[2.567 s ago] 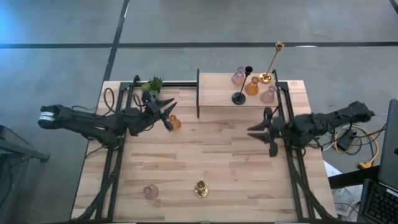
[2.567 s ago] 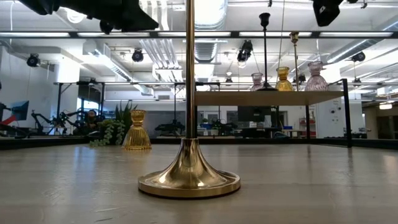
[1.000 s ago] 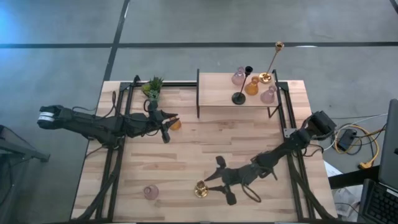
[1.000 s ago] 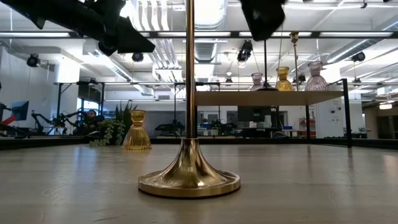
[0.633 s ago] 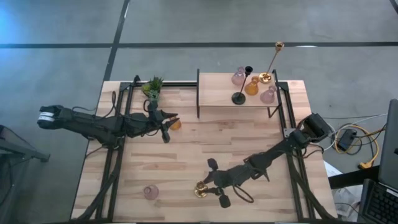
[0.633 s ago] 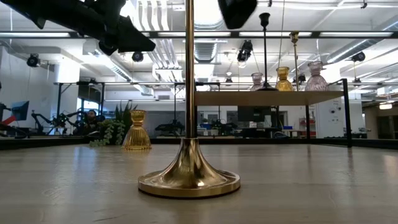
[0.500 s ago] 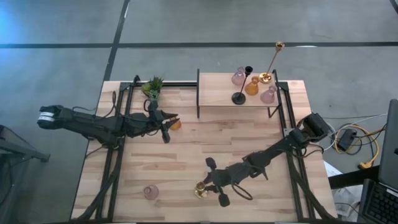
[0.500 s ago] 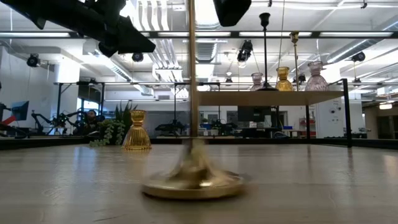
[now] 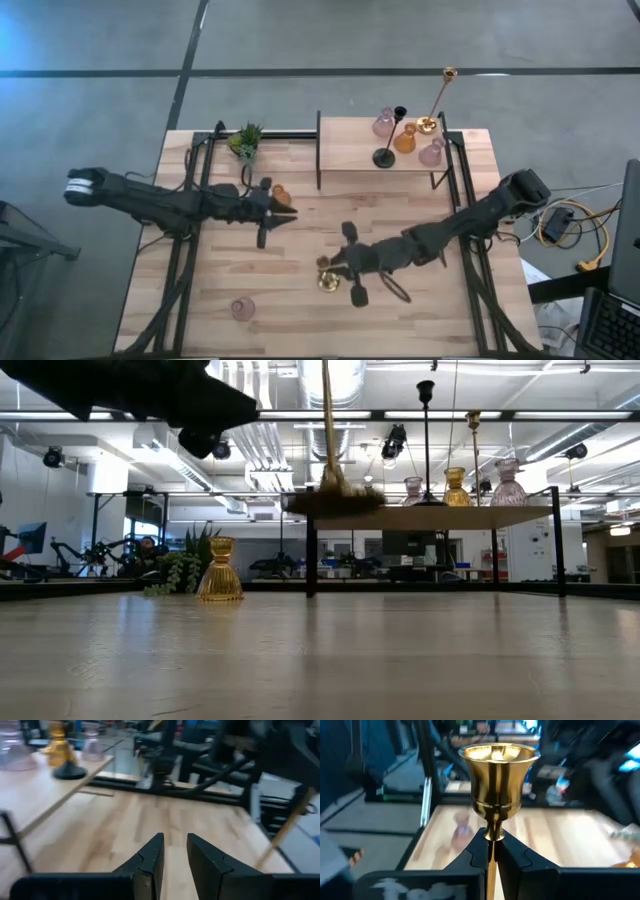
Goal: Pick & Place candle stick holders
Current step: Put the gold candle holder on the shelf
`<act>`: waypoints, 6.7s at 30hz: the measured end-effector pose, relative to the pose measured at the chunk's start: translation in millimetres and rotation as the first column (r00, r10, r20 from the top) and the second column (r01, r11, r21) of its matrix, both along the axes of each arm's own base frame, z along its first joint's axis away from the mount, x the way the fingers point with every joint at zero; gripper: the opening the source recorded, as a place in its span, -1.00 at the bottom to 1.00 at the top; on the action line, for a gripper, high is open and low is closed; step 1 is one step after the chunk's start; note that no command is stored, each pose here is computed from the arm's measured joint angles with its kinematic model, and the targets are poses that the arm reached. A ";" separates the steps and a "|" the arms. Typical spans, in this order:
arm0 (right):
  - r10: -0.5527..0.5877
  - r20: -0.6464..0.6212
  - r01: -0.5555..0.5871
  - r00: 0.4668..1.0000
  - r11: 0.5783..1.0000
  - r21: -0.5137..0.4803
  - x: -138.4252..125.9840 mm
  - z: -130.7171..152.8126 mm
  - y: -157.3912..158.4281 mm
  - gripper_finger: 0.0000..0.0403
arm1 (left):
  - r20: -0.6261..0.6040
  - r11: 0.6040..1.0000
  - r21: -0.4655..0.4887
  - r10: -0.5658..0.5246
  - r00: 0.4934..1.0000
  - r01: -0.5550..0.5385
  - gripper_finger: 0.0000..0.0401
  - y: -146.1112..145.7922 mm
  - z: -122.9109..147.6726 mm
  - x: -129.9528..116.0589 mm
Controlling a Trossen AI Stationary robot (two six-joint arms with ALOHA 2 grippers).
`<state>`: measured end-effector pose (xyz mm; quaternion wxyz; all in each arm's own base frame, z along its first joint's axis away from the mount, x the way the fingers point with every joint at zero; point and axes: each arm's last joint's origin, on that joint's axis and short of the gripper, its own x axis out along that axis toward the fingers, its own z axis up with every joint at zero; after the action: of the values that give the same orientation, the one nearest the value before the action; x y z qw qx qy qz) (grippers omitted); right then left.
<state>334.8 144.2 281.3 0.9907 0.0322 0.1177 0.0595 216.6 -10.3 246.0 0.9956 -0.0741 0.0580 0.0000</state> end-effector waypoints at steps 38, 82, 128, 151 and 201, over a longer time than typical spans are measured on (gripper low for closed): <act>-0.082 0.062 0.087 0.995 0.993 -0.075 14.2 22.4 -36.8 -0.95 | 0.066 0.845 0.076 -0.534 0.843 0.530 -0.56 -29.1 27.0 66.6; -0.078 0.057 0.082 0.995 0.993 -0.082 13.6 25.8 -36.4 -0.95 | 0.001 0.924 0.157 -0.353 0.936 0.349 -0.56 -22.8 27.6 64.0; -0.092 0.171 0.114 0.981 0.985 -0.126 18.2 37.1 -46.9 -0.95 | 0.156 0.901 0.217 -0.413 0.897 0.376 -0.56 -24.9 47.2 61.7; -0.093 0.172 0.114 0.981 0.986 -0.123 18.4 37.1 -47.3 -0.94 | 0.171 0.903 0.223 -0.406 0.898 0.367 -0.92 -24.7 48.7 61.7; -0.215 -0.276 0.255 0.937 0.960 0.118 -208.5 15.3 -99.7 -0.63 | 0.253 0.905 0.220 0.307 0.917 -0.364 -0.92 189.7 112.5 122.9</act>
<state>126.4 44.5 296.5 0.9613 0.1290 0.2371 -0.0553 339.5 179.4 358.5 0.9818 0.0499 -0.0632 0.1718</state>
